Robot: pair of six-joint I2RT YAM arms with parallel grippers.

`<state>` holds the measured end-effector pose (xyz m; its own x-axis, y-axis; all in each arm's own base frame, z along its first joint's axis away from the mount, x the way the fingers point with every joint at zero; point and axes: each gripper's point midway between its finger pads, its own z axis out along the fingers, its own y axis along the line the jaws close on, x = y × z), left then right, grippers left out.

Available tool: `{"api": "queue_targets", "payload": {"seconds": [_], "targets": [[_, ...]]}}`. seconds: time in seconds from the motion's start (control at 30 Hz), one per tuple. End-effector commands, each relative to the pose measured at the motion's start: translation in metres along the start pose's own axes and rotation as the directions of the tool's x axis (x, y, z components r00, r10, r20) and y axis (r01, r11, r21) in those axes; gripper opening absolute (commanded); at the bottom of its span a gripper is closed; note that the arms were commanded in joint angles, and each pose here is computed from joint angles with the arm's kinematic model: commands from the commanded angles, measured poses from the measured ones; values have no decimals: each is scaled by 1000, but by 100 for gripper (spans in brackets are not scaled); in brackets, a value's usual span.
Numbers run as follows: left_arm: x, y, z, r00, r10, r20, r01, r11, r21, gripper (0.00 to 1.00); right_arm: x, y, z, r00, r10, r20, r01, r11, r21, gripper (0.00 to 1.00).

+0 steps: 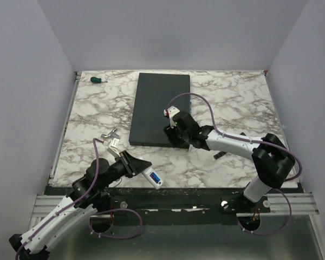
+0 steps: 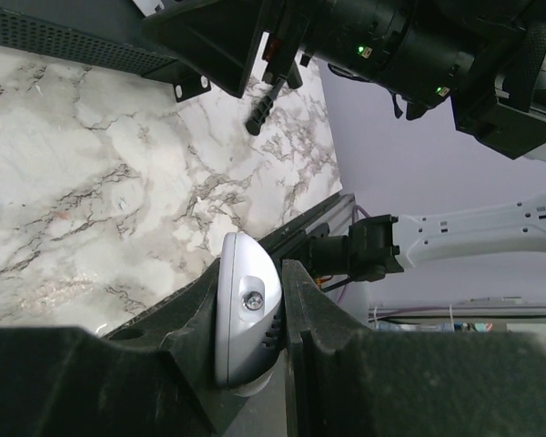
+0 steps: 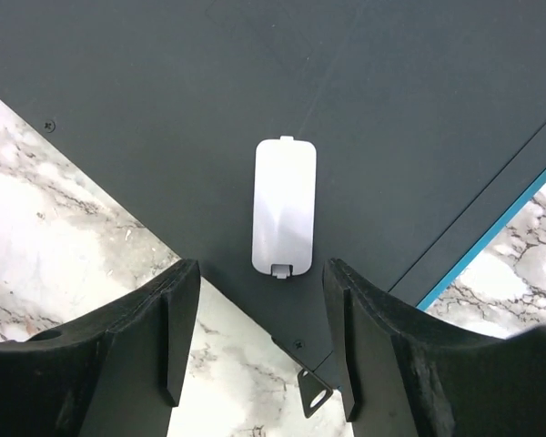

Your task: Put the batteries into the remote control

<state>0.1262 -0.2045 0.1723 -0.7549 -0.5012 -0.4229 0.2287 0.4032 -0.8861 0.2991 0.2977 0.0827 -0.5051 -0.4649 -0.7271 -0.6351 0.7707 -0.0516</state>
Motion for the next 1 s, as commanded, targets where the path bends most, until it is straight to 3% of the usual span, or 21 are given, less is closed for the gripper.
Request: {"api": "queue_targets", "payload": {"seconds": [0.0, 0.97], "targets": [[-10, -12, -3, 999, 13, 36, -14, 1000, 21, 0, -17, -11, 7, 999, 6, 51, -8, 999, 44, 60], [-11, -10, -5, 999, 19, 41, -20, 1000, 14, 0, 6, -15, 30, 998, -18, -58, 19, 1000, 19, 49]]}}
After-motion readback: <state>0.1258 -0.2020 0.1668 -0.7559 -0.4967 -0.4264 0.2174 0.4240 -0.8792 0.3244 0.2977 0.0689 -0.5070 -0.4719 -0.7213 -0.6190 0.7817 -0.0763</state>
